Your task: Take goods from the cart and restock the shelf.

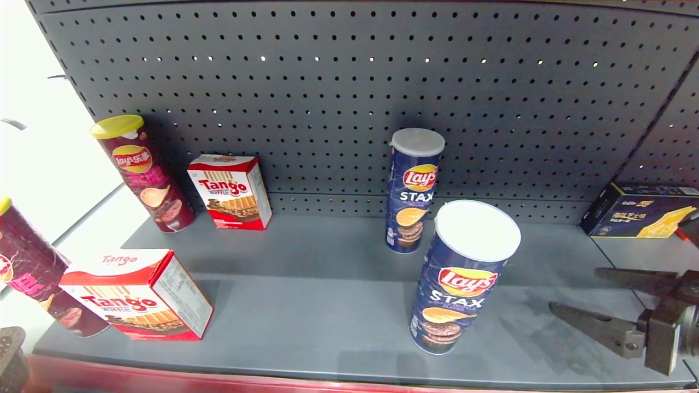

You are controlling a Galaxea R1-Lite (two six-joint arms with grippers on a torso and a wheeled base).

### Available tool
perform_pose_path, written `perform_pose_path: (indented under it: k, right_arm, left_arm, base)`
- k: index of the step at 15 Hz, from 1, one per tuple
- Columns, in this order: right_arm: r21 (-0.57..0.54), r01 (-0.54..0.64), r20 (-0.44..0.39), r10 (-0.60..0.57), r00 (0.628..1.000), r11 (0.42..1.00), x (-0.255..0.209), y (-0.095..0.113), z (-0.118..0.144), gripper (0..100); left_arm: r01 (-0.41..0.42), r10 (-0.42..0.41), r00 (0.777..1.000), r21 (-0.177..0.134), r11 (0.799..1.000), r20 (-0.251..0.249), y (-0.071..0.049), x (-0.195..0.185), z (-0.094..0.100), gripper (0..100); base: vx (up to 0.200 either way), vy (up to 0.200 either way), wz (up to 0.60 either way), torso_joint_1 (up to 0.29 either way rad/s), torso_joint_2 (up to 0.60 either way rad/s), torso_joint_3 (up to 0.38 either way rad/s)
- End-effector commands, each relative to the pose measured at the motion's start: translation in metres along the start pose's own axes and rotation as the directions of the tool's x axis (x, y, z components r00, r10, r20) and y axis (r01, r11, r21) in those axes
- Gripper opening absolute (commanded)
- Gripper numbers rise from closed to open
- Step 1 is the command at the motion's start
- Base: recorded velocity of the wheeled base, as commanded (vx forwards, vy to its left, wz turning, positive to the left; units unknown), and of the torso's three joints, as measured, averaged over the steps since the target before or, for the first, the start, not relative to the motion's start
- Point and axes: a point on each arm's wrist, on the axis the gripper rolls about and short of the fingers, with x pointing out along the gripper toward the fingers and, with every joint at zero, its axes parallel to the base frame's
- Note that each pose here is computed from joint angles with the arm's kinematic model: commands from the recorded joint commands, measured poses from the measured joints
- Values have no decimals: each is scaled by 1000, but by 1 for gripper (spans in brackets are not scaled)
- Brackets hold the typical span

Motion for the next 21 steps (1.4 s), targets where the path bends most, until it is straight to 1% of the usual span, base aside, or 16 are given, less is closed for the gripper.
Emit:
perform_pose_path:
  k: [1, 3, 4, 7, 12, 16, 21]
  right_arm:
    - [-22, -61, -71, 59, 996, 998, 15, 9, -8, 100]
    - [-33, -72, -88, 69, 994, 997, 21, 11, -7, 100]
    - [-46, -100, -106, 94, 990, 994, 27, 15, -7, 100]
    - [-61, -138, -111, 131, 985, 989, 39, 23, -6, 100]
    - [-73, -154, -123, 144, 982, 985, 49, 27, -5, 100]
    - [-87, -158, -125, 147, 981, 983, 60, 29, 3, 100]
    - [-87, -153, -125, 141, 982, 984, 66, 29, 7, 100]
  left_arm:
    - [1, -1, 1000, 0, 1000, -2, 0, 0, 0, 100]
    - [-1, 1, 1000, 0, 1000, -2, 0, 0, 0, 100]
    - [-1, 1, 1000, 0, 1000, -2, 0, 0, 0, 100]
    - [1, -1, 1000, 0, 1000, -2, 0, 0, 0, 100]
    - [1, -1, 1000, 0, 1000, -2, 0, 0, 0, 100]
    - [-1, 1, 1000, -2, 1000, -2, 0, 0, 0, 100]
    - [-1, 1, 1000, -2, 1000, -2, 0, 0, 0, 100]
  base:
    - [0, 0, 0, 0, 0, 0]
    - [0, 0, 0, 0, 0, 0]
    - [0, 0, 0, 0, 0, 0]
    - [0, 0, 0, 0, 0, 0]
    - [0, 0, 0, 0, 0, 0]
    - [0, 0, 0, 0, 0, 0]
    - [0, 0, 0, 0, 0, 0]
